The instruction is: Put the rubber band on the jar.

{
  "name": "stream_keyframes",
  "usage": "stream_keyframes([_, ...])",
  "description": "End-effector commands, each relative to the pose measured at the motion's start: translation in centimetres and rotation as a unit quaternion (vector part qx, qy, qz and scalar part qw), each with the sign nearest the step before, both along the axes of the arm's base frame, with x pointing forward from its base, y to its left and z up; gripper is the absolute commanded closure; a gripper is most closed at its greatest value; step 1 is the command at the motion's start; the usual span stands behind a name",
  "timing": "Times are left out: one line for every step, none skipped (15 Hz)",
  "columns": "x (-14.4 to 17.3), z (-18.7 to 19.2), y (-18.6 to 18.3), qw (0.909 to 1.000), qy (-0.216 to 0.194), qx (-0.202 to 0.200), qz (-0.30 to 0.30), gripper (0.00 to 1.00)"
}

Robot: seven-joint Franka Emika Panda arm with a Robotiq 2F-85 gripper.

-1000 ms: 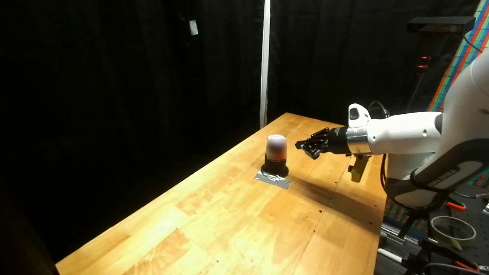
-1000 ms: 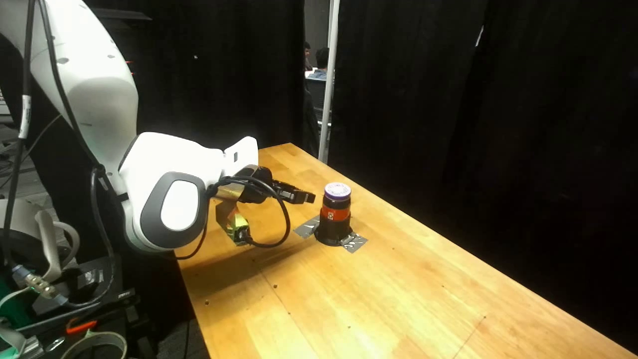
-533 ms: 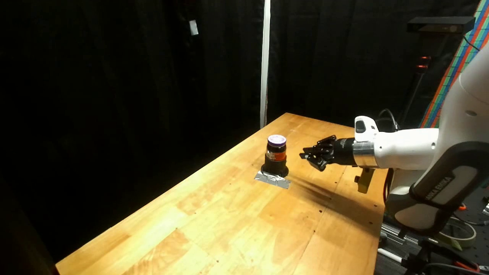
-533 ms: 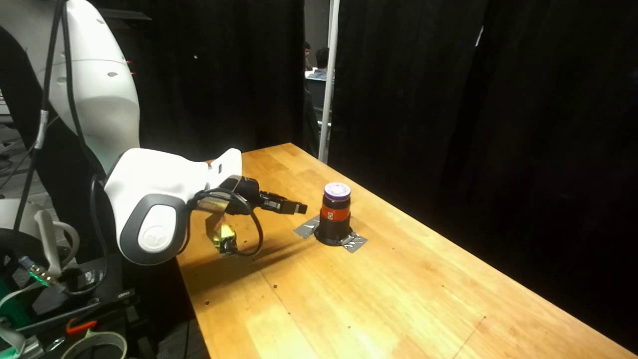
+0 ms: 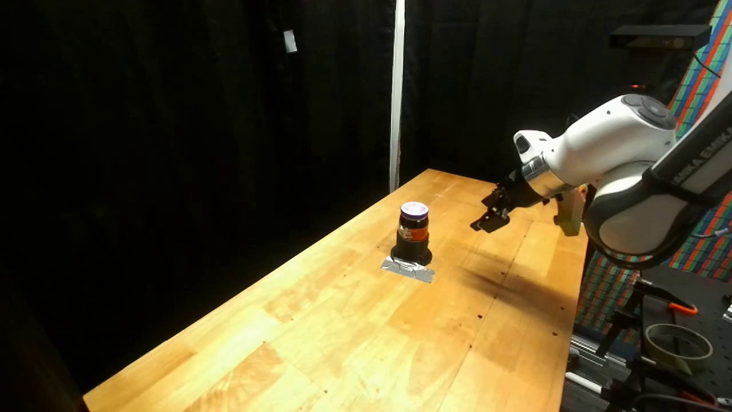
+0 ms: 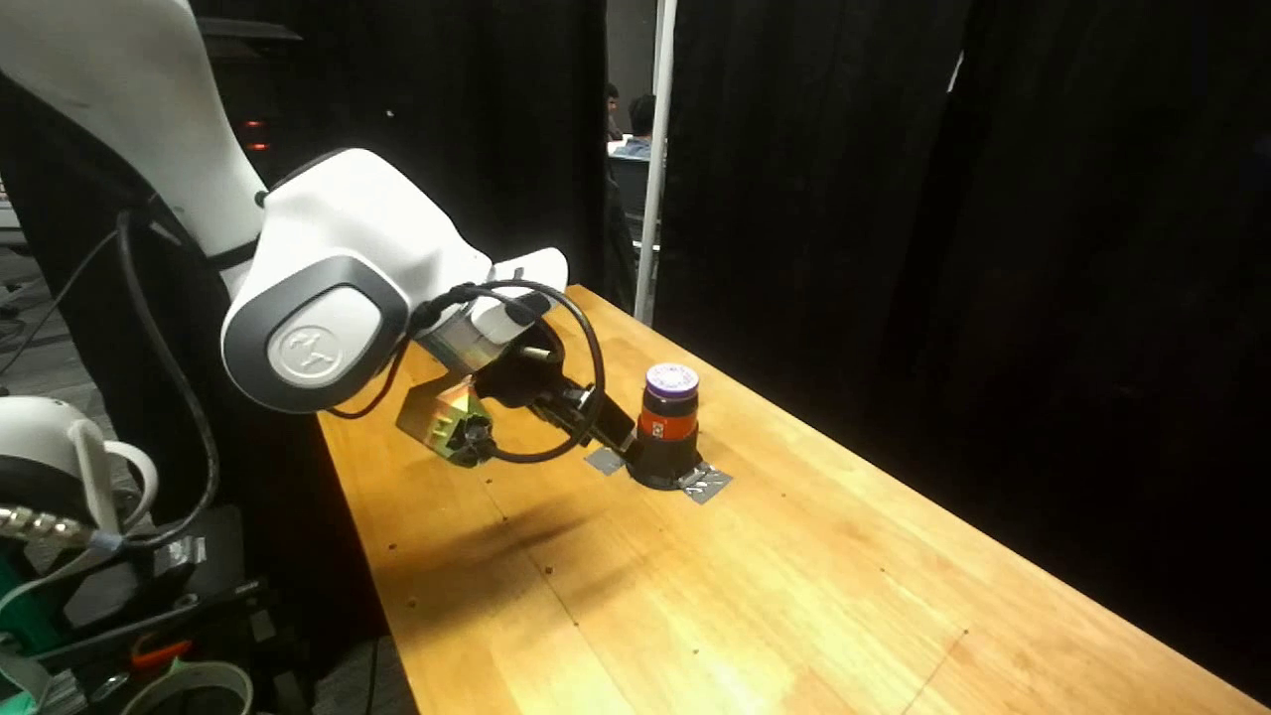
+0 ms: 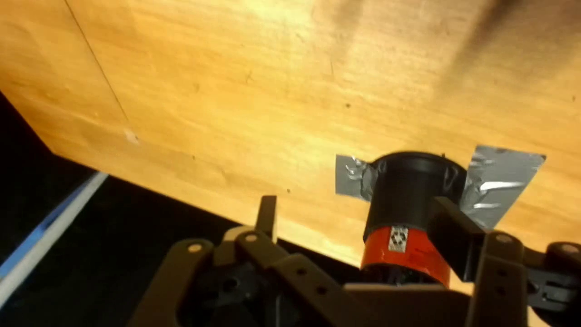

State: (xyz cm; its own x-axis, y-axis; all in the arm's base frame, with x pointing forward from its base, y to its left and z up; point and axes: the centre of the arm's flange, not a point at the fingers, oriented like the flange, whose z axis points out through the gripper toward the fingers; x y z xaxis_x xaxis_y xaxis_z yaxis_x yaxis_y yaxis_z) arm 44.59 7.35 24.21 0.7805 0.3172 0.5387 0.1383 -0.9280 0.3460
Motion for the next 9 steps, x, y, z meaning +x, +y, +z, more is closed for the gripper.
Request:
stream_keyframes([0.1, 7.6, 1.0, 0.9943, 0.104, -0.004, -0.026, 0.0])
stream_keyframes([0.0, 7.7, 0.5, 0.9902, 0.135, -0.002, -0.035, 0.0])
stream_keyframes([-0.2, 7.8, 0.2, 0.9851, 0.167, 0.003, -0.041, 0.0])
stream_keyframes([-0.4, 7.8, -0.1, 0.979, 0.199, 0.006, -0.045, 0.0])
stream_keyframes([-0.6, 7.9, -0.3, 0.9746, 0.219, 0.008, -0.046, 0.0])
stream_keyframes([-0.7, 8.1, -0.4, 0.9701, 0.238, 0.008, -0.045, 0.0])
stream_keyframes([-0.8, 8.6, -0.4, 0.9682, 0.245, 0.015, -0.049, 0.0])
stream_keyframes([-0.6, 9.6, -0.2, 0.9652, 0.254, 0.025, -0.055, 0.0])
stream_keyframes([0.2, 3.7, -1.6, 0.9685, 0.243, 0.012, -0.051, 0.0])
